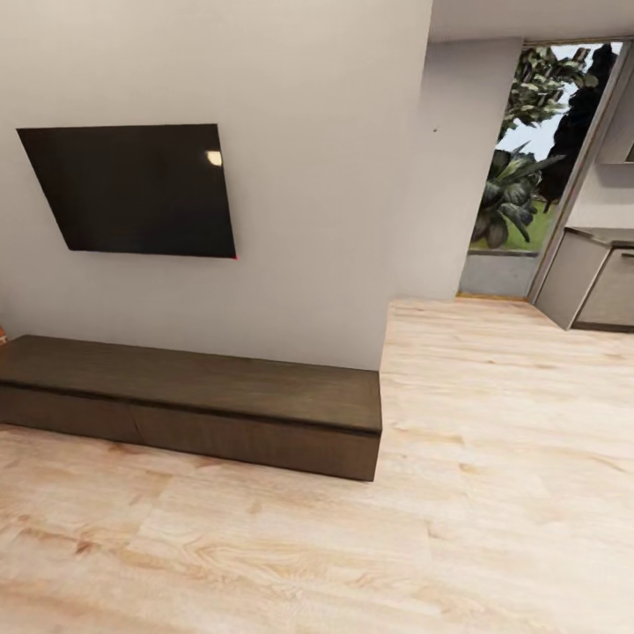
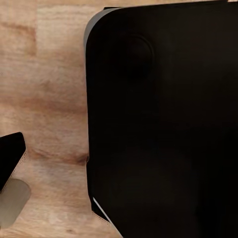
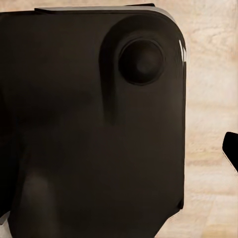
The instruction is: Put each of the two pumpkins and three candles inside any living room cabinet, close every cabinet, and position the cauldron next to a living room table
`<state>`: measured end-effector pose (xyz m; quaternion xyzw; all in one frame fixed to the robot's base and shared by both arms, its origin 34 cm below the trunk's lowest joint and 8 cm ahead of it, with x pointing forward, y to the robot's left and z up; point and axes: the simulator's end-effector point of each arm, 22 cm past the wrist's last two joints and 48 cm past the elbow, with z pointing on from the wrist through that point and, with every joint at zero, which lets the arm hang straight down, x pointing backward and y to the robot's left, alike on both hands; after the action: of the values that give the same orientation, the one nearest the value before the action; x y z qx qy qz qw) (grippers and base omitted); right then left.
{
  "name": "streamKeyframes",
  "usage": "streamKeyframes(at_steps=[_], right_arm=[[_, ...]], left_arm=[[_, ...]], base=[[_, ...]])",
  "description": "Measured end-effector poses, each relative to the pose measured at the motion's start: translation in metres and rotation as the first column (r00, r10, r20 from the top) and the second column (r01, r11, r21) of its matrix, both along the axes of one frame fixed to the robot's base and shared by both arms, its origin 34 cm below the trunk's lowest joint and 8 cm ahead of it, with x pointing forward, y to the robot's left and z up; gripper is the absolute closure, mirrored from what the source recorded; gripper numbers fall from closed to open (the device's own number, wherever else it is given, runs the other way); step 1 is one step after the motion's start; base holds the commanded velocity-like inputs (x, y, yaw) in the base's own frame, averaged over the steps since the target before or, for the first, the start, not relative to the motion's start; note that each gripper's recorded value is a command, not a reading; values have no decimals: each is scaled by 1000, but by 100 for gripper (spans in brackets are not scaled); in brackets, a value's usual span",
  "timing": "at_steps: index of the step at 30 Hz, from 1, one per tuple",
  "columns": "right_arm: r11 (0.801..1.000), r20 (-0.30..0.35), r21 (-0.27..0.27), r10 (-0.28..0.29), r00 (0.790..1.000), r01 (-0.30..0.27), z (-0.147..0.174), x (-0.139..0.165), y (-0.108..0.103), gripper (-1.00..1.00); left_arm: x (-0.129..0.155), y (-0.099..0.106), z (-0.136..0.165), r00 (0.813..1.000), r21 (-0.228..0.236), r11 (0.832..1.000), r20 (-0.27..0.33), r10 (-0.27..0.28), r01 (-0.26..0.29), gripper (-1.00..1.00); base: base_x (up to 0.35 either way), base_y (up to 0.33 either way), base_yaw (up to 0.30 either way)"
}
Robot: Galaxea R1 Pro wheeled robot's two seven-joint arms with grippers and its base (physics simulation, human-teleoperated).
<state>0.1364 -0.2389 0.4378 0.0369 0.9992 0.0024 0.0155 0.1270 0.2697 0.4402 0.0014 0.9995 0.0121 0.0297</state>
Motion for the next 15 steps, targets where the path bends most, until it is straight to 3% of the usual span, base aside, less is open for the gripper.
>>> streamKeyframes(at_steps=[15], right_arm=[[1000,0,0,0,1000,0,0,0,0,-100]], left_arm=[[0,1,0,1000,1,1000,0,1,-1,-100]], base=[[334,0,0]])
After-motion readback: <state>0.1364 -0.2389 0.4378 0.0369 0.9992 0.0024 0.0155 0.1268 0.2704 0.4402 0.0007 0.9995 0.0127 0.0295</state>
